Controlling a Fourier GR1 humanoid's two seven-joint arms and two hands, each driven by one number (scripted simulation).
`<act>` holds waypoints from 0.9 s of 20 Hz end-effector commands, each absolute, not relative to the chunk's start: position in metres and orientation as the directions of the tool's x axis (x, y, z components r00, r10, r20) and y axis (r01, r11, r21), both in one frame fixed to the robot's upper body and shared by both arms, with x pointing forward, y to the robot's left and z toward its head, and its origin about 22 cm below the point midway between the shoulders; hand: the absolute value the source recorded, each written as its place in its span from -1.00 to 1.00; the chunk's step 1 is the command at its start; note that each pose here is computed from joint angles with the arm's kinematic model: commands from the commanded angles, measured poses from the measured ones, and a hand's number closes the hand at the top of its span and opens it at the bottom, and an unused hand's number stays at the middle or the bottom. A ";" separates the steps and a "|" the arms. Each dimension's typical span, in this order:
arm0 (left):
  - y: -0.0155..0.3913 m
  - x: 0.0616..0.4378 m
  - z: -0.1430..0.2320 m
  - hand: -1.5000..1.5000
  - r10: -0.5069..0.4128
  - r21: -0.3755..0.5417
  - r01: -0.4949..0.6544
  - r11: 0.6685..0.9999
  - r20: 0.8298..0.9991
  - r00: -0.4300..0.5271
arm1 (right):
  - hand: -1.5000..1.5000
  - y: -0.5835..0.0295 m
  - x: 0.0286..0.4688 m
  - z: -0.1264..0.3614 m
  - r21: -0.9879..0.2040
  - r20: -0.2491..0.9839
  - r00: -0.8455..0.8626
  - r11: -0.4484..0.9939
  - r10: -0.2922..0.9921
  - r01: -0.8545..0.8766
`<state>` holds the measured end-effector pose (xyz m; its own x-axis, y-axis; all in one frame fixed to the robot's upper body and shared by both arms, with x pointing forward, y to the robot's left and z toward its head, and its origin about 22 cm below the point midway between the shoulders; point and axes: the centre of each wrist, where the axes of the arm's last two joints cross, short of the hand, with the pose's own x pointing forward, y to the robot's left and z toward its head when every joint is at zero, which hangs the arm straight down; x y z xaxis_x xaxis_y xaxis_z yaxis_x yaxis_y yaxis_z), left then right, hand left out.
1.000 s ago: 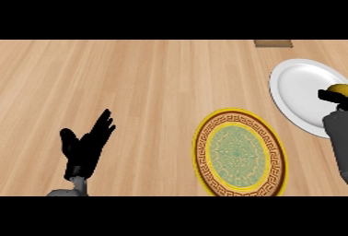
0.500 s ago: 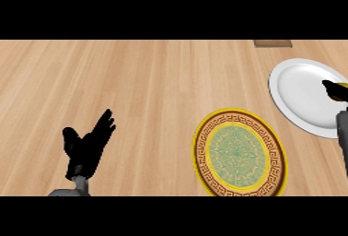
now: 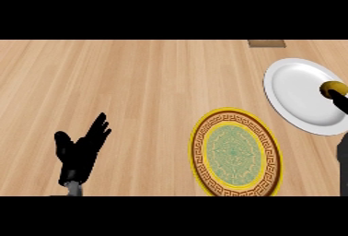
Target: Pick the lemon from the plate and place it in the plate
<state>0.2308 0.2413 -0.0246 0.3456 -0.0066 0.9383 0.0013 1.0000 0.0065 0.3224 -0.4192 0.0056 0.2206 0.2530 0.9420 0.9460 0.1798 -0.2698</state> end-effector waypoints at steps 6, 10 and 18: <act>0.235 0.226 -0.036 0.00 0.007 0.005 -0.029 1.000 0.929 0.371 | -1.00 -0.395 0.264 -0.013 -0.235 0.959 0.147 0.394 0.241 0.889; 0.262 0.234 -0.034 0.00 -0.018 0.023 -0.010 1.000 0.931 0.363 | -1.00 -0.360 0.224 -0.022 -0.267 0.954 0.181 0.405 0.239 0.875; 0.232 0.227 -0.033 0.00 -0.005 0.010 -0.012 1.000 0.929 0.370 | -1.00 -0.317 0.184 -0.023 -0.350 0.929 0.251 0.420 0.272 0.837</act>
<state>0.2307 0.2402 -0.0319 0.3283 -0.0089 0.9445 -0.0120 0.9998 0.0136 0.2028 -0.3464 -0.0252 0.2439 0.2716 0.9310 0.8517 0.3992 -0.3396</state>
